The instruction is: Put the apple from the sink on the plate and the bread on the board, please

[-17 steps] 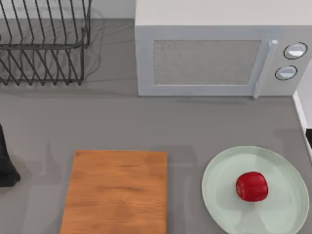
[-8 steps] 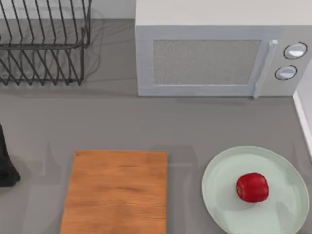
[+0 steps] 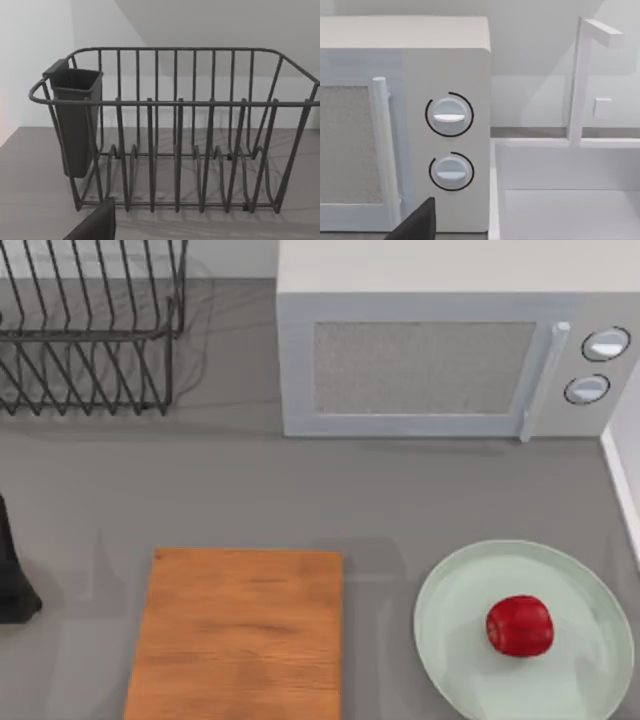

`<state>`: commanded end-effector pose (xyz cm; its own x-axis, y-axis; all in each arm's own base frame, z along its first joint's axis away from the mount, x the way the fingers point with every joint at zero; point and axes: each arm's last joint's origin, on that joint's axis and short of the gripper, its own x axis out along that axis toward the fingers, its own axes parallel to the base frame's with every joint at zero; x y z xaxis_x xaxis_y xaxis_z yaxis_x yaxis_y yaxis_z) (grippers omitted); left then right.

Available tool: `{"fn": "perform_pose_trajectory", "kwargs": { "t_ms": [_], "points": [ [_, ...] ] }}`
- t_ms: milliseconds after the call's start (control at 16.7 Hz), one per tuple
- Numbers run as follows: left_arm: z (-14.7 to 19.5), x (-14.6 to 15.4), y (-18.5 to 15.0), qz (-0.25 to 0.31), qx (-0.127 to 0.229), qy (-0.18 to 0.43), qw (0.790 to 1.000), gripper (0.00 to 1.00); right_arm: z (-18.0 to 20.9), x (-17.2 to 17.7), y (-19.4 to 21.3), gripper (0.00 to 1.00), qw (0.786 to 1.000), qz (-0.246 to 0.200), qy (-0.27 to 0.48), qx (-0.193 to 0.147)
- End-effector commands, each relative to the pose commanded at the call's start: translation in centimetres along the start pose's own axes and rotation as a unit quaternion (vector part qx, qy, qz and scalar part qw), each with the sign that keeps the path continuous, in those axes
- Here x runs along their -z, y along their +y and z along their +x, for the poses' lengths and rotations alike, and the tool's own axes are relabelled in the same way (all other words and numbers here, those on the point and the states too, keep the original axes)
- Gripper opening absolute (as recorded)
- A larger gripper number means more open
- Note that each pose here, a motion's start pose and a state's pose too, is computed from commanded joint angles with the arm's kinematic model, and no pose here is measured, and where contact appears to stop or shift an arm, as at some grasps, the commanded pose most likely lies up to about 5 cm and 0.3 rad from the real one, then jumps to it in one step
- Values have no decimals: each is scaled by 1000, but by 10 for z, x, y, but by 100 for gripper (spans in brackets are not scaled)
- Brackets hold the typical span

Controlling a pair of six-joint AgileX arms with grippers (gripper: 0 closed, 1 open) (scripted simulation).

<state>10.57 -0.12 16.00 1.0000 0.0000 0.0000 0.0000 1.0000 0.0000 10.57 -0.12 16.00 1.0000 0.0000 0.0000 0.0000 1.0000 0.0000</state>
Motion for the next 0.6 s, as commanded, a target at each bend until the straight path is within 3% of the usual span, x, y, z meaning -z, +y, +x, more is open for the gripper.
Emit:
{"fn": "perform_pose_trajectory", "kwargs": {
  "t_ms": [360,480,600],
  "points": [
    [7,-19,3,74,-6,106,992,100,0,0,0,100,1000,0,0,0],
    [16,-36,4,121,5,163,979,100,0,0,0,100,1000,0,0,0],
    [32,-45,6,170,24,246,954,100,0,0,0,100,1000,0,0,0]
  ]
}}
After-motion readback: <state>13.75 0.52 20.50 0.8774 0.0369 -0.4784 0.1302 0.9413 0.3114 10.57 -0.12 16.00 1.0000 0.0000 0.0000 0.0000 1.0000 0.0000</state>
